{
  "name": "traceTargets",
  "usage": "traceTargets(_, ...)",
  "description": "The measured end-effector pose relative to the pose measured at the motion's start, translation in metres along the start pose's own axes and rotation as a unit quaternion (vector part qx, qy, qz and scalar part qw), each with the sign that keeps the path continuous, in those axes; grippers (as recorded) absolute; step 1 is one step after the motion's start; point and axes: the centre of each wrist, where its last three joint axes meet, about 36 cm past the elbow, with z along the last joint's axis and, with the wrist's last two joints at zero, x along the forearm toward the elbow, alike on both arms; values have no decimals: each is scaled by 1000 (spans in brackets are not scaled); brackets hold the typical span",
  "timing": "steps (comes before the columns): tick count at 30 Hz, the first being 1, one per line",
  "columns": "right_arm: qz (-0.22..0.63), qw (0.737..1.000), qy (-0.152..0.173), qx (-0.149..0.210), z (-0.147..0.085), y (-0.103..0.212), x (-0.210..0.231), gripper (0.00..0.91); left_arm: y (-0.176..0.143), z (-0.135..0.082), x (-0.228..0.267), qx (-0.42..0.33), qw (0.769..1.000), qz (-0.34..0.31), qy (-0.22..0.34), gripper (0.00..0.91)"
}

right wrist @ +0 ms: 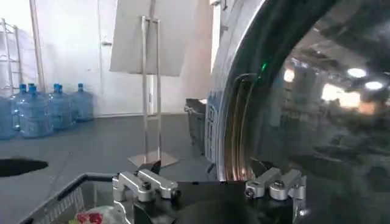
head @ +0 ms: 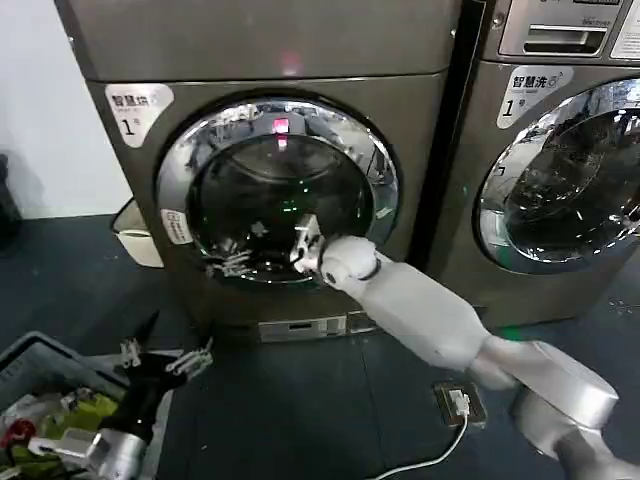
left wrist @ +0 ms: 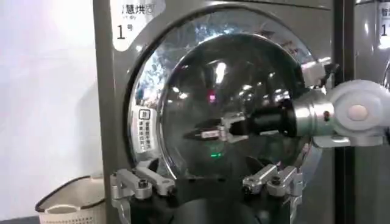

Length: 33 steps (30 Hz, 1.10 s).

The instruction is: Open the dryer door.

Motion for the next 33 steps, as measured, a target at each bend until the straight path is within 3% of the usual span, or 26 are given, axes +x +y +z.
traceTargets(33,-8,1000,8,-3,9,-4,-60,907,-1,-4,0,0,1000,1,-8,907)
